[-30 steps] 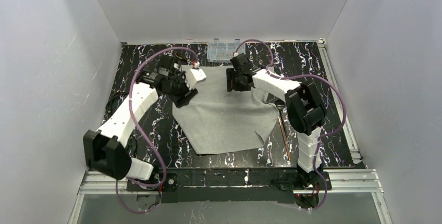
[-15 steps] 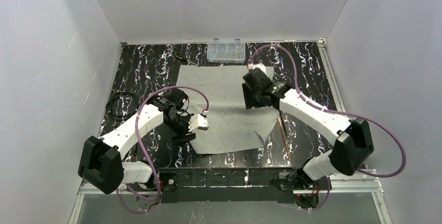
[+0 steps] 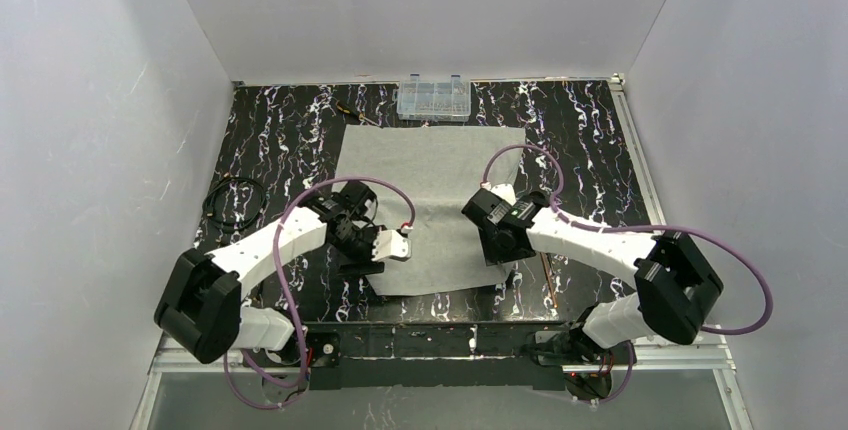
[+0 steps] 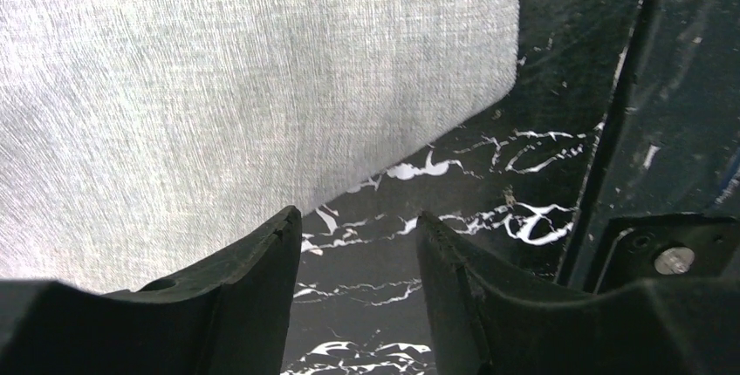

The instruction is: Fold the napkin into a case and place the utensils inside

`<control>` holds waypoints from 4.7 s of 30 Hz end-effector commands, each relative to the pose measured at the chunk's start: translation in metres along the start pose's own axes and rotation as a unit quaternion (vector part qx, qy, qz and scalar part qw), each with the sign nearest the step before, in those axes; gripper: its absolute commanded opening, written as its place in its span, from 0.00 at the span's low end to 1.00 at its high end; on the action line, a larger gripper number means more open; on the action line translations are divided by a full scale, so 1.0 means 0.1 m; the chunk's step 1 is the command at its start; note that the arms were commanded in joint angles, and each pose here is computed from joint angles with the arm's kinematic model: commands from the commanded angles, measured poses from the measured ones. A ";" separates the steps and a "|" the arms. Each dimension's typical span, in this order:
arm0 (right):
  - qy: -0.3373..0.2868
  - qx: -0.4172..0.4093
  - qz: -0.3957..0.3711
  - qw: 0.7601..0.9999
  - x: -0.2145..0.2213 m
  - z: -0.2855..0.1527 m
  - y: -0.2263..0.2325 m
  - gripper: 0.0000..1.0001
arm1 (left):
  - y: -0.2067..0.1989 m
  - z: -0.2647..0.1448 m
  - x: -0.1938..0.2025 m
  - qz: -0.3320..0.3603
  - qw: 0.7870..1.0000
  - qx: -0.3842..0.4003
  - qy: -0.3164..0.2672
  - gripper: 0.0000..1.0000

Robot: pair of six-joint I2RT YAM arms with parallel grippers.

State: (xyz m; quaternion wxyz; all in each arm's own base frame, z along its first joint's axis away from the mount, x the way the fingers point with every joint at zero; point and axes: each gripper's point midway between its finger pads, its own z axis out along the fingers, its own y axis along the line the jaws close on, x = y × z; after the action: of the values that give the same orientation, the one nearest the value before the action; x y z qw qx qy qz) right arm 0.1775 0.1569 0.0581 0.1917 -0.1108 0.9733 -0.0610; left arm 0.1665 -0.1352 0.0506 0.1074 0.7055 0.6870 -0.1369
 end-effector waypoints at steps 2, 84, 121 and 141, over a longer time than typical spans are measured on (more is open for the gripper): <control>-0.016 -0.018 0.017 1.000 -0.07 0.16 0.16 0.58 | 0.10 0.12 0.00 0.029 0.999 -0.013 0.039 0.46; -0.173 -0.074 0.186 0.964 -1.59 -0.57 -0.45 0.03 | 0.07 0.19 -1.04 0.168 0.962 -0.216 -0.020 0.73; -0.177 -0.058 0.198 0.962 -1.48 -0.52 -0.58 0.05 | -0.17 0.02 -0.36 0.169 0.963 -0.203 0.058 0.15; -0.180 -0.038 0.205 0.961 -1.40 -0.60 -0.71 0.06 | 0.72 -0.80 -0.32 0.074 0.931 -0.357 0.034 0.10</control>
State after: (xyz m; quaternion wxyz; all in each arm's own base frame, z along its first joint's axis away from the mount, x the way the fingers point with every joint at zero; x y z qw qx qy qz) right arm 0.2940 0.1372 0.1626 0.3483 0.0578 0.9344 0.0472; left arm 0.2154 -0.1317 0.1003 0.2910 0.6899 0.6513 0.1231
